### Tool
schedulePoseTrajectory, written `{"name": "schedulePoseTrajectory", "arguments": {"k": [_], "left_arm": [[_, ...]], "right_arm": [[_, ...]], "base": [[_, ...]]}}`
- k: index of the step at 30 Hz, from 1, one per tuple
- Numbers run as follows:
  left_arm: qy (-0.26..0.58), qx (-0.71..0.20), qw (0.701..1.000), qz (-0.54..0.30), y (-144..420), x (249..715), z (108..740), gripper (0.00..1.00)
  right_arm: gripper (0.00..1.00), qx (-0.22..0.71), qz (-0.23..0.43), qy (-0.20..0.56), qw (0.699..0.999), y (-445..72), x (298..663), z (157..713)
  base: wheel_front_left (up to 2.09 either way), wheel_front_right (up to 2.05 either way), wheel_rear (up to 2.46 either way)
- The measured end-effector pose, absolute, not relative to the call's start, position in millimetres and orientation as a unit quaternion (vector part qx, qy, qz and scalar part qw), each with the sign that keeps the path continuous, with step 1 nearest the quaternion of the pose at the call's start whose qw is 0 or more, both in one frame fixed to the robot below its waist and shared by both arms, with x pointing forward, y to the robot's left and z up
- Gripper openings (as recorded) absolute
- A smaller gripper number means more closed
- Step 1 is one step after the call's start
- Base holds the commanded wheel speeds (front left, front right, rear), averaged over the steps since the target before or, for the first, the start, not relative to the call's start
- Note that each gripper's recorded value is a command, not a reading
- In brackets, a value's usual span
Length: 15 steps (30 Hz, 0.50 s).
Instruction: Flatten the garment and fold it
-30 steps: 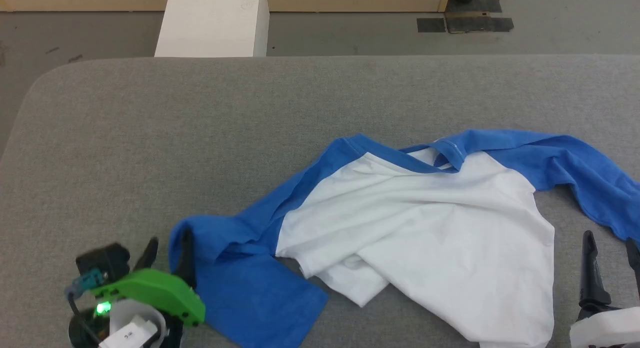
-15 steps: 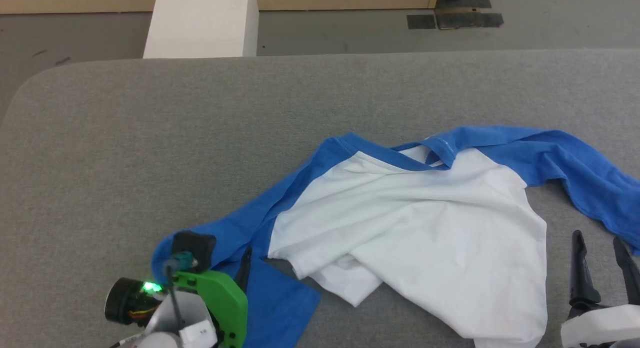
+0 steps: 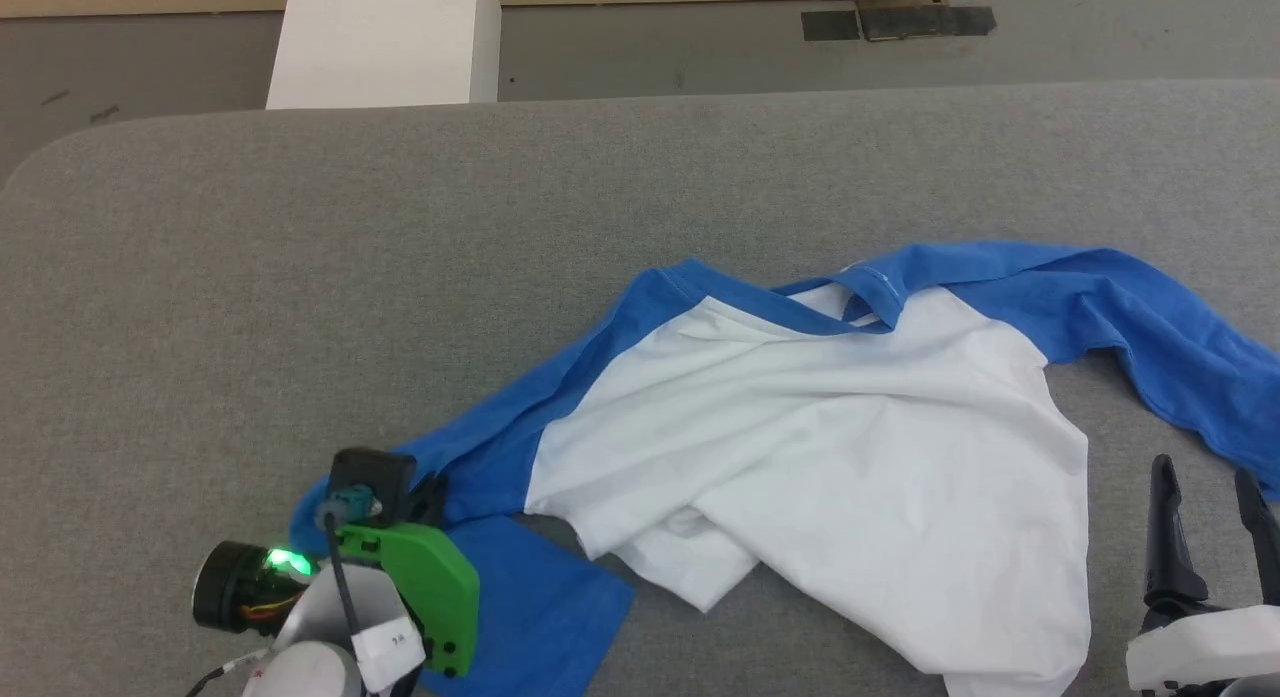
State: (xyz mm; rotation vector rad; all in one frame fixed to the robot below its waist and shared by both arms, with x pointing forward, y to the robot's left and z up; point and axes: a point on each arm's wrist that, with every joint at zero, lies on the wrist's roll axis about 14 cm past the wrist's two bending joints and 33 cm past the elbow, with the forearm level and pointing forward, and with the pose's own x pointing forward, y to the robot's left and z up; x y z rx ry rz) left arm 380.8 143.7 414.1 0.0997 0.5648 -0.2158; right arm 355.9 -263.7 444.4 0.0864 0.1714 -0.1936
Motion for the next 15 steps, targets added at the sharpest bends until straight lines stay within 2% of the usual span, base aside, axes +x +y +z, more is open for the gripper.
{"name": "schedulePoseTrajectory", "arguments": {"k": [5, 11, 15], "left_arm": [[0.243, 0.003, 0.965, -0.103, 144, 394, 440, 0.00], [0.204, 0.004, 0.978, -0.039, 184, 430, 458, 0.00], [0.231, 0.002, 0.973, 0.009, 208, 446, 437, 0.00]], "right_arm": [[1.00, 0.043, -0.095, 0.086, 0.991, -263, 358, 444], [1.00, 0.042, -0.088, 0.094, 0.991, -258, 365, 437], [1.00, 0.042, -0.084, 0.096, 0.991, -256, 373, 434]], "base": [[0.00, 0.00, 0.00], [0.00, 0.00, 0.00], [0.00, 0.00, 0.00]]}}
